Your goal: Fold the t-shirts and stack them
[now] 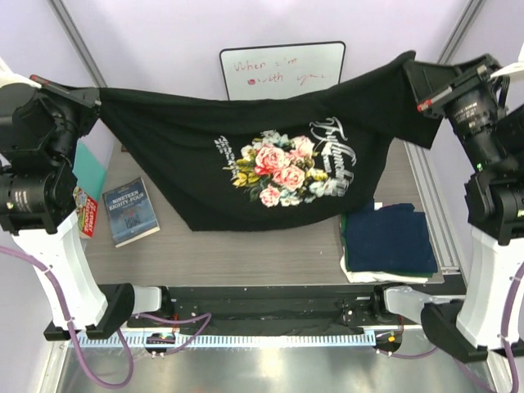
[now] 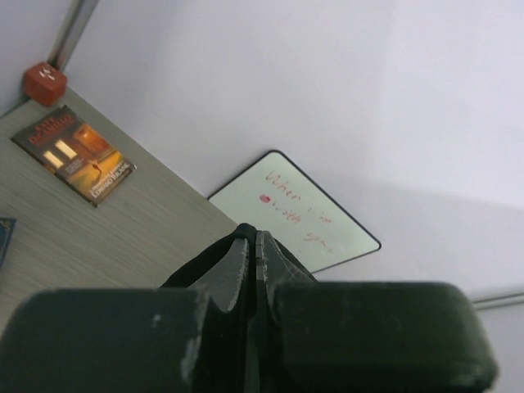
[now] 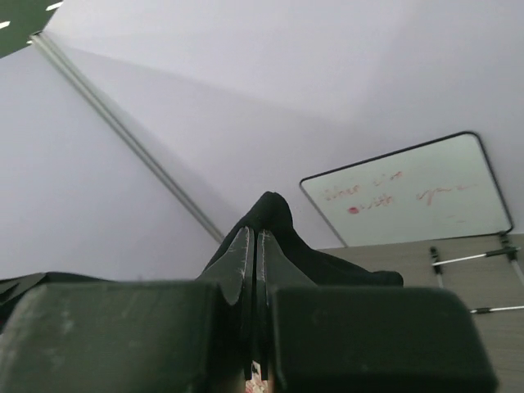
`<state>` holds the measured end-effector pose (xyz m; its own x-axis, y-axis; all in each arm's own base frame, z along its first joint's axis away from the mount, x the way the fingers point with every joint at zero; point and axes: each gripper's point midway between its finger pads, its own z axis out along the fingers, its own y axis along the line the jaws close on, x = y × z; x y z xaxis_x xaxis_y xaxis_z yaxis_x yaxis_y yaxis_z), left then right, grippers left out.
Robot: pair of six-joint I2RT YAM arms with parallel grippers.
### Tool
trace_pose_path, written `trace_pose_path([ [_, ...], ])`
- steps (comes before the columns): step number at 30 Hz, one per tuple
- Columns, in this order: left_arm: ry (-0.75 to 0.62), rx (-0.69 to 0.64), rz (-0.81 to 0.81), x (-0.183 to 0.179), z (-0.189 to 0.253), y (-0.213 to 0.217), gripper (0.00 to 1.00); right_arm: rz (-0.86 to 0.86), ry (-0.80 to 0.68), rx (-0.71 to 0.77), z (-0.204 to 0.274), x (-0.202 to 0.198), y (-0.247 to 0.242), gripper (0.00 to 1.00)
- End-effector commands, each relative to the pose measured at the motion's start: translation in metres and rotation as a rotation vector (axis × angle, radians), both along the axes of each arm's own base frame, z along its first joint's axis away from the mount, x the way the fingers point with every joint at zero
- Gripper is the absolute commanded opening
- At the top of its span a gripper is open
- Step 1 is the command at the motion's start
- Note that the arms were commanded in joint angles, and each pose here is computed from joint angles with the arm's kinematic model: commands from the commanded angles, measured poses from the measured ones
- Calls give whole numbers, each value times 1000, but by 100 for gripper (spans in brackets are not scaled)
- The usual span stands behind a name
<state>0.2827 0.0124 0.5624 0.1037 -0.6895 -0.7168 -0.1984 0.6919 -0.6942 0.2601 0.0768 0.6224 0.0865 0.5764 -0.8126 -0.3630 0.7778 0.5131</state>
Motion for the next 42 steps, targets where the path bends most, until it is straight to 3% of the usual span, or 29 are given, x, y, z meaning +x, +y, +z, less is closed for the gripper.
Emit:
trace_pose_path([
  [1, -80, 31, 136, -31, 25, 24, 0, 124, -43, 116, 8, -16, 17, 1],
  [7, -46, 36, 180, -12, 20, 31, 0, 136, 140, 169, -59, 17, 22, 1],
  [18, 124, 41, 102, 85, -35, 18, 0, 39, 329, 99, -140, 112, 18, 1],
  [22, 334, 67, 93, 138, -112, 20, 0, 35, 462, 97, -202, 150, 22, 1],
  [25, 416, 74, 99, 163, -157, 22, 0, 61, 539, 108, -248, 173, 29, 1],
  [32, 407, 100, 194, 199, -221, 40, 0, 68, 684, 129, -334, 215, 38, 1],
  [42, 526, 84, 52, 262, -310, 17, 0, 72, 811, 128, -422, 259, 47, 1],
])
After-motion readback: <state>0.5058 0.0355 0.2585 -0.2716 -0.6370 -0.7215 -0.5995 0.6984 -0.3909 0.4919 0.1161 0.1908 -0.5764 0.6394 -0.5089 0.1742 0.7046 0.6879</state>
